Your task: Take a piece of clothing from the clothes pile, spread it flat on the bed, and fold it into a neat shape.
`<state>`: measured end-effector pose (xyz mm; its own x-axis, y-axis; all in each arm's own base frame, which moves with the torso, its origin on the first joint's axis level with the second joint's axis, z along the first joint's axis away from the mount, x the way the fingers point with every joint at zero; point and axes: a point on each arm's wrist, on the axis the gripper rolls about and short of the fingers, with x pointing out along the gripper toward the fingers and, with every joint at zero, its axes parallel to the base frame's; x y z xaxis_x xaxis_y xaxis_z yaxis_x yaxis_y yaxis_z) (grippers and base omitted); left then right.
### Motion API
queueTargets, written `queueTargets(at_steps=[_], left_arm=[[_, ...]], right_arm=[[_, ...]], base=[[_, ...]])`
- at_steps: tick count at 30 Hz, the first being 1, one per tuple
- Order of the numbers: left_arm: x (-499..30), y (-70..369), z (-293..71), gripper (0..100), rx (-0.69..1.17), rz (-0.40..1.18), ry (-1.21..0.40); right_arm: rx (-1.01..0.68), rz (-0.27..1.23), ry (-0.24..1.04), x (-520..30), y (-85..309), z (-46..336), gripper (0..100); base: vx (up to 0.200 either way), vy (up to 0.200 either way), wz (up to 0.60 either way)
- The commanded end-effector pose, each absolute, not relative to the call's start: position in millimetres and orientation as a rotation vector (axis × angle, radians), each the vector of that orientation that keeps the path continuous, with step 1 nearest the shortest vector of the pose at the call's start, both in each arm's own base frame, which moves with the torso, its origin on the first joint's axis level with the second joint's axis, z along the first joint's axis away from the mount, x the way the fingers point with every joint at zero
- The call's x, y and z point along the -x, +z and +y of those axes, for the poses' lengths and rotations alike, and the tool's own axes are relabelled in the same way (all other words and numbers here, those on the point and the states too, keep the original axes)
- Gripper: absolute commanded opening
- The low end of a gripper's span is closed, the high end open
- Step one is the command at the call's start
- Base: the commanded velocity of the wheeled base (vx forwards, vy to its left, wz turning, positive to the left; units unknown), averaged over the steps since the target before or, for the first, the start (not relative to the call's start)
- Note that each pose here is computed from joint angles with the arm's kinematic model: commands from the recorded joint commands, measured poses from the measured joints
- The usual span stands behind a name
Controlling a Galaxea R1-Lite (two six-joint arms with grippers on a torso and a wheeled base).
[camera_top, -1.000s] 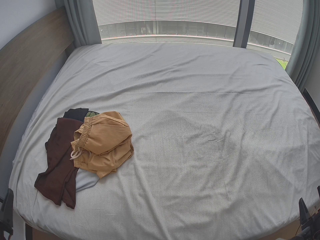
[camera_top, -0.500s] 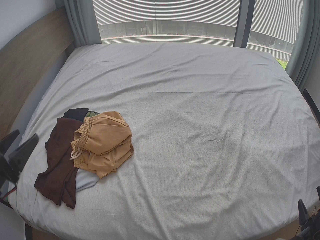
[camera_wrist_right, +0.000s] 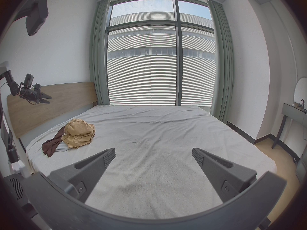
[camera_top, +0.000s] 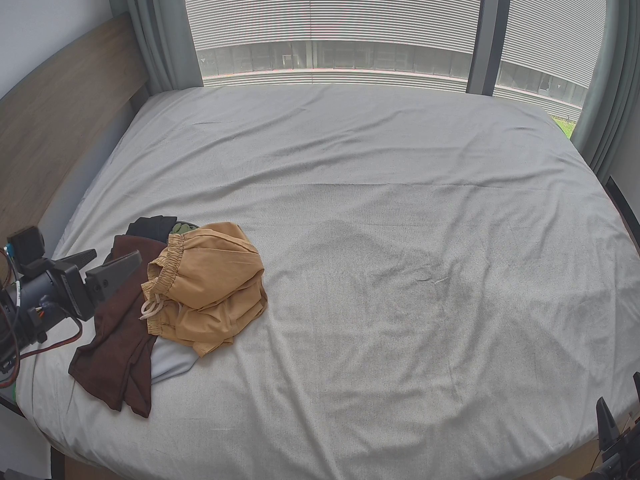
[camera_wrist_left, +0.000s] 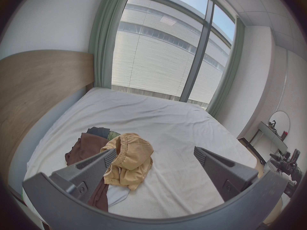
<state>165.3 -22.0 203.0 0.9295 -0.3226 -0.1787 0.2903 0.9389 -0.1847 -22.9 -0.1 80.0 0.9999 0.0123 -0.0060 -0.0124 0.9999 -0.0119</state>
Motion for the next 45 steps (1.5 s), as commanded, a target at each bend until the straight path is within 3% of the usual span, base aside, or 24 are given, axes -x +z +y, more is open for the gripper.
queueTargets(at_steps=[1,8,45], left_arm=[[-190,186,-15,100,0.184,0.302,-0.271],[-206,179,-15,100,0.271,0.316,-0.273],[-350,113,0,100,0.37,0.433,-0.235]], right_arm=[[0.012,0.006,0.014,23,75,0,100],[0.012,0.008,0.014,23,75,0,100],[0.012,0.008,0.017,23,75,0,100]], base=[[0.0,0.0,0.0],[0.0,0.0,0.0],[0.0,0.0,0.0]])
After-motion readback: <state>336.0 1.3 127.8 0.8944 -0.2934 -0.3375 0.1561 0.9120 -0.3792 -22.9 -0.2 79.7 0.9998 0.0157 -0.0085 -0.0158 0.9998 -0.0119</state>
